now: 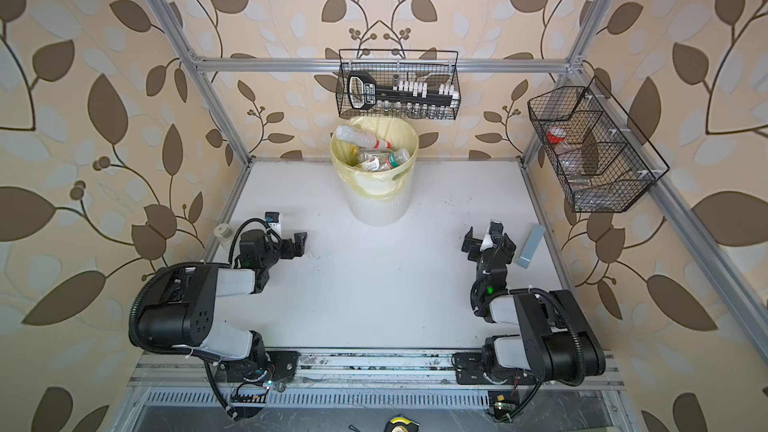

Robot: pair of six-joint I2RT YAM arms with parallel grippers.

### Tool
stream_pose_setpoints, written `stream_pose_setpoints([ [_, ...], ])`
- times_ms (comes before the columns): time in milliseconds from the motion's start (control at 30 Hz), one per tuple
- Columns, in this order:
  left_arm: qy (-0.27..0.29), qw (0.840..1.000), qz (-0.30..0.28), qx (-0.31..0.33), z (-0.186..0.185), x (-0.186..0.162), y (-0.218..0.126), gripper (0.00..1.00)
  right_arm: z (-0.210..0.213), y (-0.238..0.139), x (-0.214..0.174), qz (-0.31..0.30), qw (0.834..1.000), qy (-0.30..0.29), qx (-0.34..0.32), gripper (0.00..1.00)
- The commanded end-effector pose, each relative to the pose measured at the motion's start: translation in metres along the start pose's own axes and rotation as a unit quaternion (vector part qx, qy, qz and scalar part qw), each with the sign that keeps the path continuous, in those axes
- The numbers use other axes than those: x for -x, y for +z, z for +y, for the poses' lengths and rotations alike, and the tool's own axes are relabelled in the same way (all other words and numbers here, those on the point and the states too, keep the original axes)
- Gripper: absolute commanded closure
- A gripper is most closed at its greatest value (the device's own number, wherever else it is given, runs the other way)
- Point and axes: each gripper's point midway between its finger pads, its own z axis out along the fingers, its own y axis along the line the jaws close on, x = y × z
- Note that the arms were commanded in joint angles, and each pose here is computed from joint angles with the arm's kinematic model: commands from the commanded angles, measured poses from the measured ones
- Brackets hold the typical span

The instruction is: Throw the plastic bottles in the bin

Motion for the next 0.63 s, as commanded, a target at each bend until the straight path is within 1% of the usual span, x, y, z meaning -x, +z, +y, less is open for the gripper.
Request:
stream_pose_setpoints([
  [0,0.002,0.999,-0.032,-0.005,0.0005,0.0199,-0.0014,0.01,0.0065,-0.0013,0.0087,-0.017,1.0,-0.007,0.008,0.0],
  [333,0.002,1.0,-0.031,-0.004,0.0007,0.0191,-0.0013,0.01,0.0108,-0.0048,0.0099,-0.025,0.999,-0.018,0.011,0.0],
  [467,0.001,1.0,-0.031,-0.004,0.0009,0.0189,-0.0014,0.01,0.0055,0.0023,0.007,-0.008,1.0,-0.003,0.011,0.0],
  [600,0.001,1.0,-0.03,-0.004,0.0008,0.0188,-0.0013,0.01,0.0064,-0.0011,0.0083,-0.016,1.0,-0.008,0.008,0.0],
])
